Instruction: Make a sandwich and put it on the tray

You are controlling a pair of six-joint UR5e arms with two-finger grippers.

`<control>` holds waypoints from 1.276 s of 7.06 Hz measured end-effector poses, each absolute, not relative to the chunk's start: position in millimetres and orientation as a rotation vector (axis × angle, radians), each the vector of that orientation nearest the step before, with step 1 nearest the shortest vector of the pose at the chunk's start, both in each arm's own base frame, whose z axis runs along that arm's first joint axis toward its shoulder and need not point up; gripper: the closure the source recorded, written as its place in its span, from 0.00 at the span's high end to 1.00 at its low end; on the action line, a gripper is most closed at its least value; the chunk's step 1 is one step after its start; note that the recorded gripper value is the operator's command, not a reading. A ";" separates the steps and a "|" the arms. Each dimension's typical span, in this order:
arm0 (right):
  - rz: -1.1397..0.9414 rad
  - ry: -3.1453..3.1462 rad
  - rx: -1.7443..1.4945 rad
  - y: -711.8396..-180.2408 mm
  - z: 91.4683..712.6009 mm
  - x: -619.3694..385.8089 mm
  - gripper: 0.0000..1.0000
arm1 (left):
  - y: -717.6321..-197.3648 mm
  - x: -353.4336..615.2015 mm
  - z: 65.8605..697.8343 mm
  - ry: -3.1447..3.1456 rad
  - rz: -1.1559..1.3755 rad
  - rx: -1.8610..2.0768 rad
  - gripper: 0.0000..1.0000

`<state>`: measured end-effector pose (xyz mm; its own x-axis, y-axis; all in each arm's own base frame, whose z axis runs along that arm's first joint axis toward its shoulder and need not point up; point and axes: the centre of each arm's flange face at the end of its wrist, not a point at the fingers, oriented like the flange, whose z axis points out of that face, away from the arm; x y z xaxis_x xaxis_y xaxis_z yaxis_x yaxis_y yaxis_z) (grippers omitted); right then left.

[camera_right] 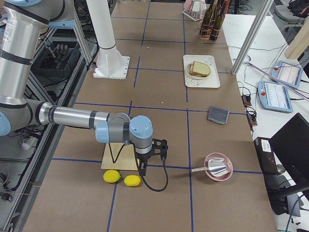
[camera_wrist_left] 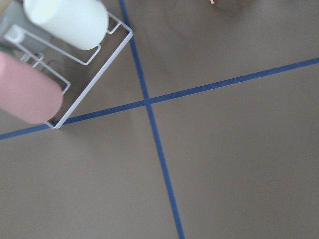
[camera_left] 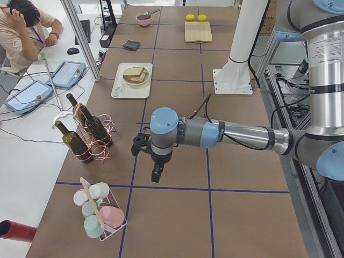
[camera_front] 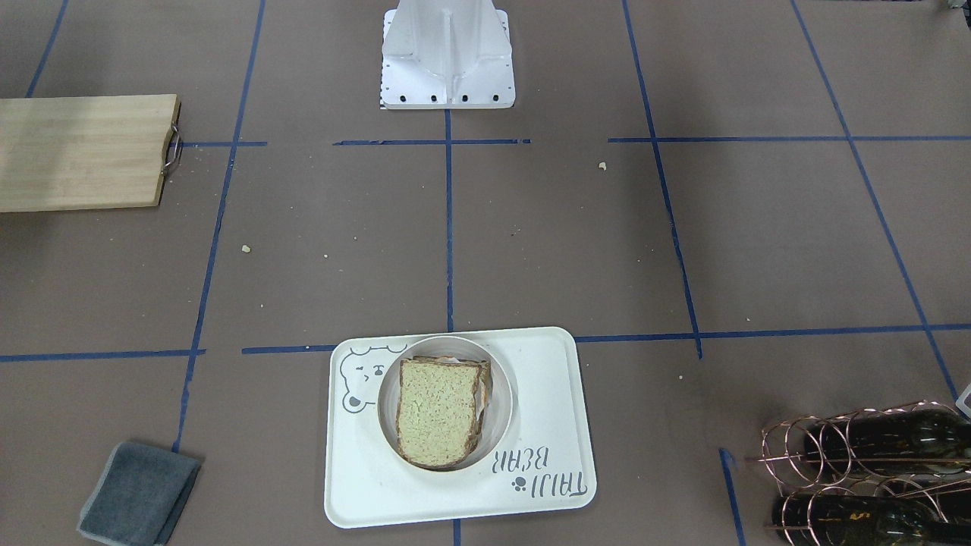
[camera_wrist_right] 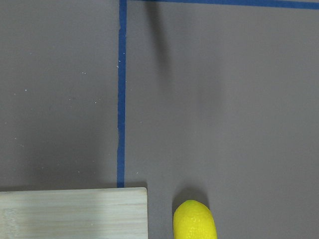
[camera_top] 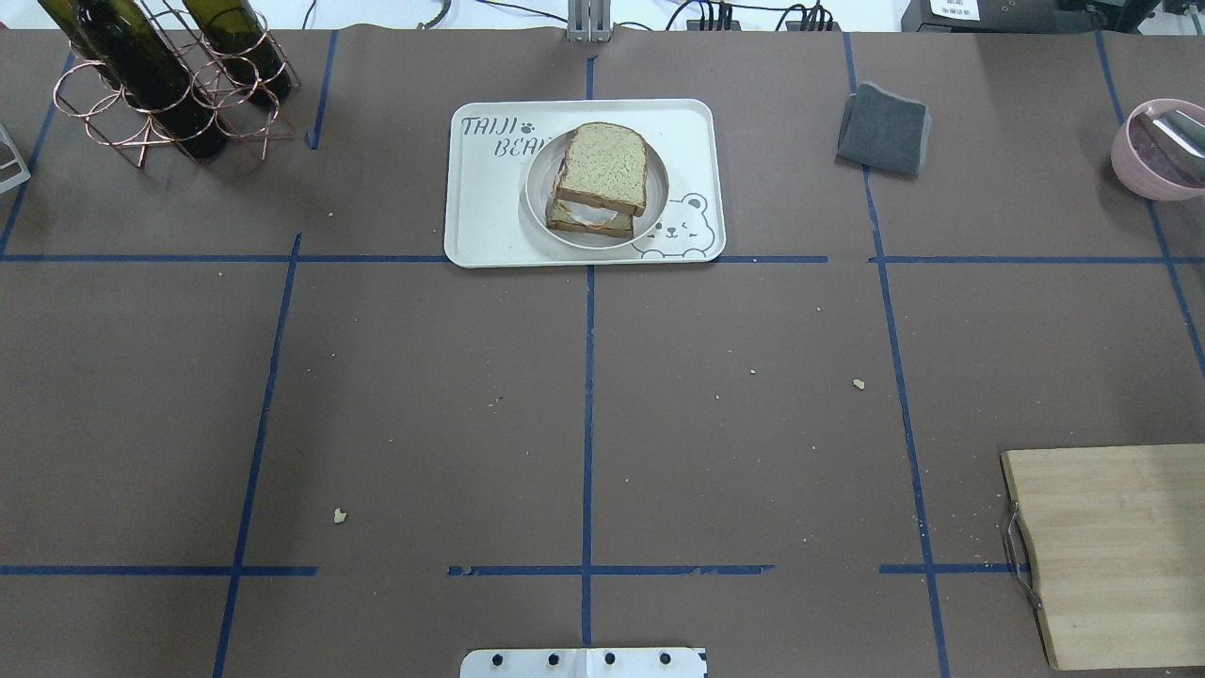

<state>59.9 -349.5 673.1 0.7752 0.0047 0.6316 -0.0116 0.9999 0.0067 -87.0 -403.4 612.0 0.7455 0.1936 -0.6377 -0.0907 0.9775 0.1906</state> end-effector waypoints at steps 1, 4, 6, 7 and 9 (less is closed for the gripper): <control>0.009 -0.684 0.010 -349.4 673.4 59.9 1.00 | -388.7 -92.1 628.8 0.712 0.162 0.127 1.00; 0.011 -0.684 0.006 -348.3 674.6 59.9 1.00 | -382.9 -92.1 658.7 0.721 0.161 0.078 1.00; 0.011 -0.684 0.005 -347.8 675.2 60.0 1.00 | -390.0 -92.7 651.7 0.717 0.170 0.098 1.00; 0.012 -0.683 0.003 -347.3 675.9 60.0 1.00 | -393.4 -93.0 648.0 0.715 0.173 0.107 1.00; 0.013 -0.682 0.001 -346.7 676.9 60.1 1.00 | -396.3 -93.3 646.0 0.713 0.174 0.112 1.00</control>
<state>60.1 -346.7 676.9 0.7762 0.0123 0.6304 -0.0127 0.9999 -0.0039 -93.3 -396.3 646.0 0.7425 0.1966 -0.6404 -0.1205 0.9796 0.1610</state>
